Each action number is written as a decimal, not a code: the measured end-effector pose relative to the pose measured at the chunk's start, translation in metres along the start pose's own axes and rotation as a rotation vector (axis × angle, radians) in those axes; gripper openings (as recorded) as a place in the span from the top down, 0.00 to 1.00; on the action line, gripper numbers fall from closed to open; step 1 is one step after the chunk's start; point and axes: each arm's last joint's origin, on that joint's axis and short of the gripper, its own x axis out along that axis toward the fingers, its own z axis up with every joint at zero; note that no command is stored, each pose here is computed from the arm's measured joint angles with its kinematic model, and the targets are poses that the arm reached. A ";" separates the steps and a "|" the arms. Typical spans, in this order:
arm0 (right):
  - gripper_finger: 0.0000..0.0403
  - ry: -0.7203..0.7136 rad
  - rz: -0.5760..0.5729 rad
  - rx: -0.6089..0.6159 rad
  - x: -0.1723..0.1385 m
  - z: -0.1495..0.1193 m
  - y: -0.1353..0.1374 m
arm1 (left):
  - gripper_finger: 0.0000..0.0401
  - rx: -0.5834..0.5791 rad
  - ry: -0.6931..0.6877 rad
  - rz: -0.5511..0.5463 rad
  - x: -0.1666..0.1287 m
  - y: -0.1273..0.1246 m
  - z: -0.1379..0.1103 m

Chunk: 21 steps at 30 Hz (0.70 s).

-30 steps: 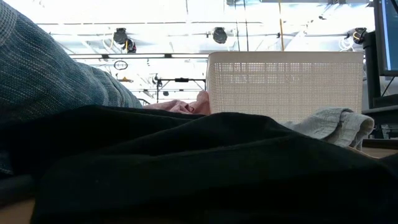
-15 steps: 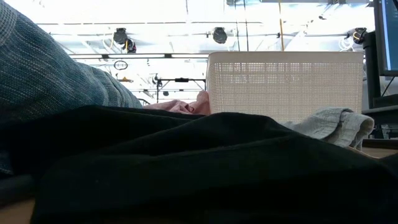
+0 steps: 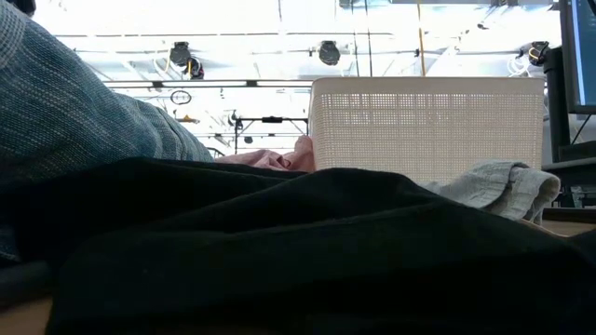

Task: Pick & Place Cloths
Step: Put the bottom blue sock into the transparent bin

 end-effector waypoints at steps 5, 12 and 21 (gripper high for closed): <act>0.97 -0.031 0.000 -0.030 -0.005 0.008 0.001 | 0.99 -0.082 0.029 -0.049 -0.012 -0.006 -0.006; 0.99 -0.074 -0.021 -0.054 -0.012 0.018 0.003 | 0.99 -0.143 0.062 -0.102 -0.020 -0.009 -0.008; 1.00 -0.087 -0.045 -0.019 -0.012 0.019 0.003 | 0.99 -0.127 0.216 -0.268 -0.005 -0.008 -0.018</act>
